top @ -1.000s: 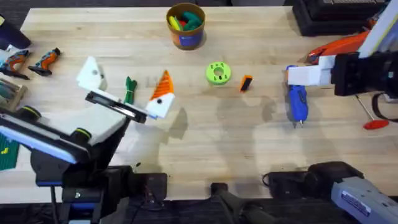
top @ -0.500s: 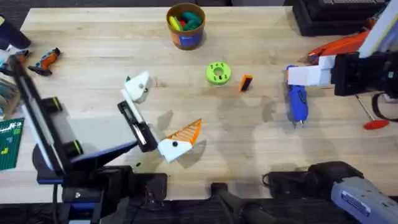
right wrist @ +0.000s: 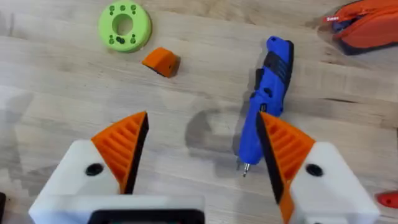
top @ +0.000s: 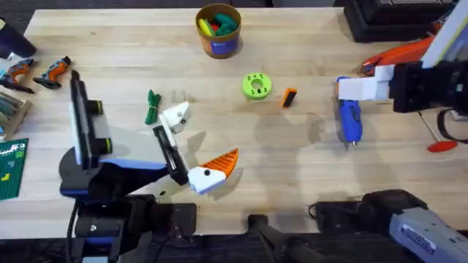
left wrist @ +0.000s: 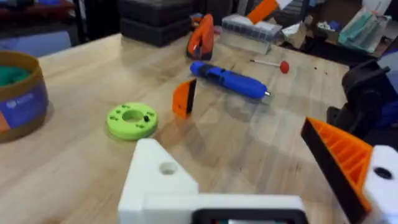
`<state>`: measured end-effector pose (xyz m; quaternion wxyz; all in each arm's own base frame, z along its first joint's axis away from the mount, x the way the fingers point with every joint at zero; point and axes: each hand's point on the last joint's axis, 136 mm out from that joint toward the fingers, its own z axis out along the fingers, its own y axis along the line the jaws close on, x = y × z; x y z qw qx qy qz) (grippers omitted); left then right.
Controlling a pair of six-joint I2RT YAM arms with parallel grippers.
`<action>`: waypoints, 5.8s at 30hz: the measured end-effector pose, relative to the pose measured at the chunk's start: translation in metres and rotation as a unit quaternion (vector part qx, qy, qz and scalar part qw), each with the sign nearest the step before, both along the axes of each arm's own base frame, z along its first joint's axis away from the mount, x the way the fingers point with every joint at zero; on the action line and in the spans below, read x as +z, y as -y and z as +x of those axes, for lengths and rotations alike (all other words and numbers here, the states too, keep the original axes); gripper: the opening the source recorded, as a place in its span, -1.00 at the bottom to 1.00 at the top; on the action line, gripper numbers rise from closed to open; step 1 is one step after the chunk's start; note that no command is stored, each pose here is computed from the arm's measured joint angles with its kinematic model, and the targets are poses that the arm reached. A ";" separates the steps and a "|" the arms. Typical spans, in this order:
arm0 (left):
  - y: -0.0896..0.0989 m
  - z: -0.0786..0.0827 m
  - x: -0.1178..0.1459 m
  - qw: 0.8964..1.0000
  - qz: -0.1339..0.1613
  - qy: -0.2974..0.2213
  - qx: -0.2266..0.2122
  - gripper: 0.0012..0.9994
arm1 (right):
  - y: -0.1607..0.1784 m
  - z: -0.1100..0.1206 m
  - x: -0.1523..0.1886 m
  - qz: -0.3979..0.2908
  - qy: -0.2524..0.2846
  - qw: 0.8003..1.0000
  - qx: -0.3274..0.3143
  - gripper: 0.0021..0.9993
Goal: Pick up the gripper from the table and insert it into the empty holder that is missing its gripper. Then pick up a screw, insert it into the mounting hole, and use the screwdriver to tighten it. Finally, clean up the table by picking up the vegetable and placing it into the bucket.
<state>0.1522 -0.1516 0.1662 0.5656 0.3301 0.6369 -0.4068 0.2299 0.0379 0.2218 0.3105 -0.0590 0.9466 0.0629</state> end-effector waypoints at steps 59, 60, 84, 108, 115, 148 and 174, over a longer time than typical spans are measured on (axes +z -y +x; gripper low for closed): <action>0.003 -0.007 -0.007 0.999 0.026 0.034 -0.023 0.97 | 0.000 0.000 0.000 0.000 0.000 1.000 0.000 0.99; 0.003 -0.007 -0.007 0.999 0.025 0.032 -0.023 0.97 | 0.000 0.000 0.000 0.000 0.000 1.000 0.000 0.99; 0.003 -0.007 -0.007 0.999 0.027 0.036 -0.023 0.97 | 0.000 0.000 0.000 0.000 0.000 1.000 0.000 0.99; 0.003 -0.007 -0.007 0.999 0.027 0.036 -0.023 0.97 | 0.000 0.000 0.000 0.000 0.000 1.000 0.000 0.99; 0.003 -0.007 -0.007 0.999 0.027 0.036 -0.023 0.97 | 0.000 0.002 0.002 0.001 0.005 1.000 0.000 0.99; 0.003 -0.007 -0.007 0.999 0.027 0.036 -0.023 0.97 | -0.076 0.022 0.020 -0.004 -0.160 0.986 -0.053 0.99; 0.003 -0.007 -0.007 0.999 0.027 0.036 -0.023 0.97 | -0.093 0.046 -0.049 0.008 -0.235 0.955 -0.183 0.98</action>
